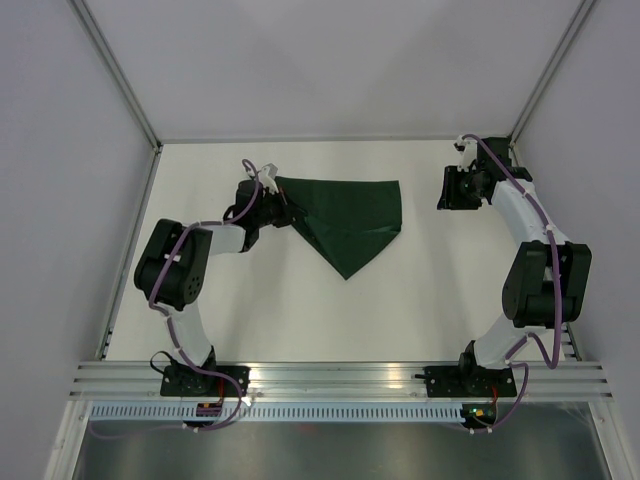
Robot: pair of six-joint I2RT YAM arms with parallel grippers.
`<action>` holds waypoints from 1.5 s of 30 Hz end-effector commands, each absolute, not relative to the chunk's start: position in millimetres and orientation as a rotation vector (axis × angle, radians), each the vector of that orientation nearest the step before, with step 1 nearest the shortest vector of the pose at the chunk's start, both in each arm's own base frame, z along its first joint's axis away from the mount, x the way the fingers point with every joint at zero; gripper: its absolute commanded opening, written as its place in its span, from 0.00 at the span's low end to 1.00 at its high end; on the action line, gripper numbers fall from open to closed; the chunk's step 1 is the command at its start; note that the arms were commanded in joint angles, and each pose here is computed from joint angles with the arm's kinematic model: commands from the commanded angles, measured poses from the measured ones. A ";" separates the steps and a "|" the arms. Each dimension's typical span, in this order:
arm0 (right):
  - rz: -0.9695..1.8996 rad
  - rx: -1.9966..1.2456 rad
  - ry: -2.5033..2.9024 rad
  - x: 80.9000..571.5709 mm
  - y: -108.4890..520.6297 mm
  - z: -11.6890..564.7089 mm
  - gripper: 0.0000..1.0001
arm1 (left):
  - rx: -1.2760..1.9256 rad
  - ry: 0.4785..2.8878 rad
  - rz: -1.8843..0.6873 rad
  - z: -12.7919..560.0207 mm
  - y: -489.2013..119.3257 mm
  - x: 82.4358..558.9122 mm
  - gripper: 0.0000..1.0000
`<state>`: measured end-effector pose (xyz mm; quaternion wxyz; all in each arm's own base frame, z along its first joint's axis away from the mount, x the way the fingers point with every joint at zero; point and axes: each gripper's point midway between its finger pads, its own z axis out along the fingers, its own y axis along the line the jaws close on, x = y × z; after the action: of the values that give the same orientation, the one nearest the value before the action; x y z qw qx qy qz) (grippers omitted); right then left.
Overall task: Fold the napkin, place the utensils inside, and roll it up
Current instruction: Fold the napkin
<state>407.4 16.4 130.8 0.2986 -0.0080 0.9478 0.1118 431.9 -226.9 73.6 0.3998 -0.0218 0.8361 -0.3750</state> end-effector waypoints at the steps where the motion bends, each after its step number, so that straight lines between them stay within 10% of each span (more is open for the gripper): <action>1: 0.286 -0.040 2.514 411.4 16.1 127.3 0.46 | -0.049 2.047 -1.015 93.9 -233.3 447.0 0.02; 23: 0.283 -0.051 2.518 408.6 15.9 124.6 0.46 | -0.118 2.087 -1.020 70.8 -219.4 456.8 0.03; 45: 0.285 -0.056 2.516 408.2 16.8 122.5 0.46 | -0.178 1.987 -0.974 111.5 -187.6 467.3 0.34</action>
<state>404.6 15.6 123.9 0.2931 -0.0188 0.9497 0.1085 455.1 -193.0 59.0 0.3923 -0.0715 0.8373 -0.3742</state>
